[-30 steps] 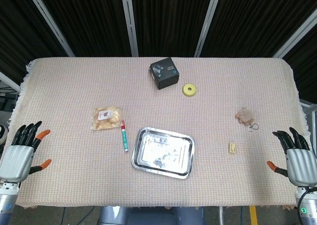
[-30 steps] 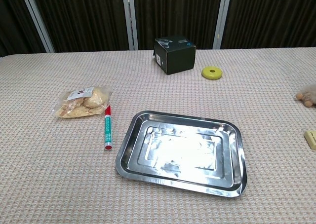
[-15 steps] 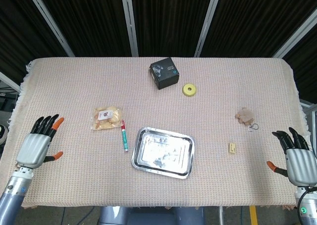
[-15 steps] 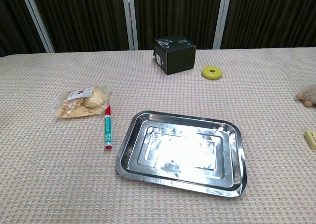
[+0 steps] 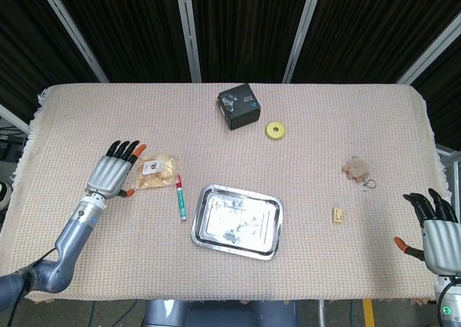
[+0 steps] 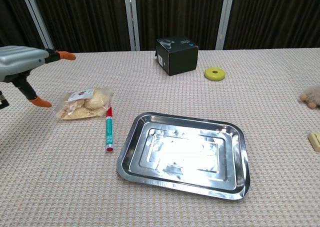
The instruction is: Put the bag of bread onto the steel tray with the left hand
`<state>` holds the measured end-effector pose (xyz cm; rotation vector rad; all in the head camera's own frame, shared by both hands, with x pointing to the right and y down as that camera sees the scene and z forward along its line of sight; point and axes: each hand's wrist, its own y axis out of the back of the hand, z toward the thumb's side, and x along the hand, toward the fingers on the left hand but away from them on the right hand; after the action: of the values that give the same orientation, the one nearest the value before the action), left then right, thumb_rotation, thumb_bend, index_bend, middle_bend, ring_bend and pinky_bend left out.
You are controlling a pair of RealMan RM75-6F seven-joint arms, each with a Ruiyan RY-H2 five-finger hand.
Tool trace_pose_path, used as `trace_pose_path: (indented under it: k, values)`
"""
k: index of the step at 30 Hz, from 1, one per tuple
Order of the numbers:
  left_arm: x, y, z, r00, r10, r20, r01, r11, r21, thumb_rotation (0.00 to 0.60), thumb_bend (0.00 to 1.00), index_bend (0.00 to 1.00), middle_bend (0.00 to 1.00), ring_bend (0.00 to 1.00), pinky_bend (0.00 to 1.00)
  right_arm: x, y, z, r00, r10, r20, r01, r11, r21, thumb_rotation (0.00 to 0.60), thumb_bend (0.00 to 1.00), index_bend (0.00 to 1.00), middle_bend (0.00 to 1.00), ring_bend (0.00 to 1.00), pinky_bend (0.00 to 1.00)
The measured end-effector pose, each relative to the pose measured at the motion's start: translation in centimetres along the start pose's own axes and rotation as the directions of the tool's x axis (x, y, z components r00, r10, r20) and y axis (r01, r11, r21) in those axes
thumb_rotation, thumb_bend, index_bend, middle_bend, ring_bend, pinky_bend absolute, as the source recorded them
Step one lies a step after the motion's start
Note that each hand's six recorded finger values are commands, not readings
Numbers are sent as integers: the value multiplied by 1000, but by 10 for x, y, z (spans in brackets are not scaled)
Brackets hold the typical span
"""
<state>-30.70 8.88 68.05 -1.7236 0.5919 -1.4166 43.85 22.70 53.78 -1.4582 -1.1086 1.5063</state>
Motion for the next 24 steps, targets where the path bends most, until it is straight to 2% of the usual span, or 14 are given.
trace_pose_path:
  k: [9,16,18,21,24]
  values:
    - [37,-8,33,998,-60,1,60,997,57,600,68,27,0,0,0,2,0,-4,1000,3,14,-3,1000,3,600,23,182,184,52,156]
    - [60,-22,41,993,-114,-38,117,991,70,600,173,93,0,0,11,2,-1,-5,1000,5,19,-5,1000,8,600,22,182,184,52,156]
    - [63,-28,45,991,-130,-44,133,989,67,600,208,118,0,0,66,2,-1,-5,1000,6,23,-6,1000,9,600,22,182,184,52,156]
    - [66,-36,46,987,-151,-55,155,985,70,600,266,183,0,16,214,3,-1,-7,999,9,31,-9,1000,13,600,23,182,184,52,156]
    - [68,-45,48,982,-178,-59,182,981,66,600,398,360,73,134,378,4,-1,-7,999,7,32,-8,1000,13,600,22,182,184,52,155]
